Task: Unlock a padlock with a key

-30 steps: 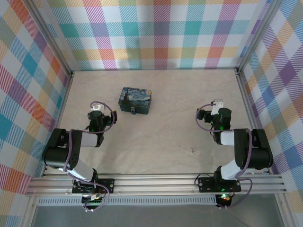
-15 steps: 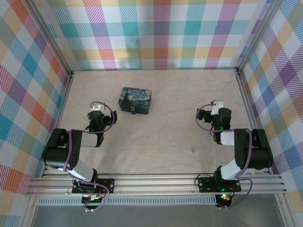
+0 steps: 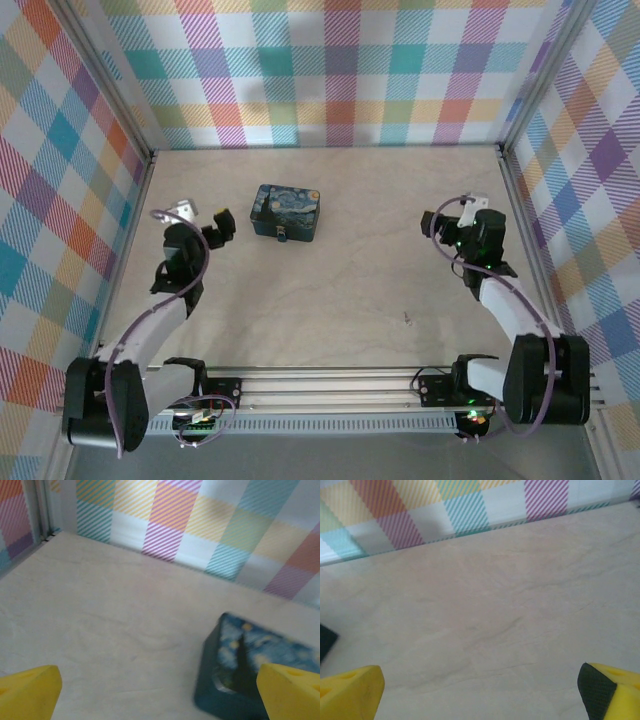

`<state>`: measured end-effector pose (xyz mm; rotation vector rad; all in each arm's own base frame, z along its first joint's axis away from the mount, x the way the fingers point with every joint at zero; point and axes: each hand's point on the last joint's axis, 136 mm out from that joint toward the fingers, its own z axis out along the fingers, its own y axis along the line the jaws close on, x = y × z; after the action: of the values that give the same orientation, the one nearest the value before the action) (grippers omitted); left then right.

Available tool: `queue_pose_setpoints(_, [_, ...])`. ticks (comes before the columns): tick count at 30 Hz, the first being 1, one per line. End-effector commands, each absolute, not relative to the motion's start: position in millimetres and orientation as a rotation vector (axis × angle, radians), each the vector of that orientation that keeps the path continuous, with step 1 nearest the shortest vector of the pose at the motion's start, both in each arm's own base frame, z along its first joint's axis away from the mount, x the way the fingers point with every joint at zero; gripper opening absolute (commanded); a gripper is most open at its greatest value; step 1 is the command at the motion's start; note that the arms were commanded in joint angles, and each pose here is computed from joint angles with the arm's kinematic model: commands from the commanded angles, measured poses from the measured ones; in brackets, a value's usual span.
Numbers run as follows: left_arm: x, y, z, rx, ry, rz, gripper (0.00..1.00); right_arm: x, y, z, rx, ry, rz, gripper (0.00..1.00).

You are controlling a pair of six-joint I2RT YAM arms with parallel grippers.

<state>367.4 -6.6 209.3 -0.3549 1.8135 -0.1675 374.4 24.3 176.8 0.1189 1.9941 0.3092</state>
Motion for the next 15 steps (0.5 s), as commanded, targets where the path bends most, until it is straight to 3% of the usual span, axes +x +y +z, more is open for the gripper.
queue_pose_setpoints(1, [353,-25,198,-0.503,1.97,-0.391,1.0,337,49,152,0.267,2.225,0.549,1.0])
queue_pose_setpoints(7, [347,-67,197,-0.588,2.027,-0.717,1.0,294,72,153,0.384,2.367,0.737,1.0])
queue_pose_setpoints(15, [340,-141,190,-0.458,2.109,-0.823,1.0,249,90,128,0.377,2.525,0.577,0.9])
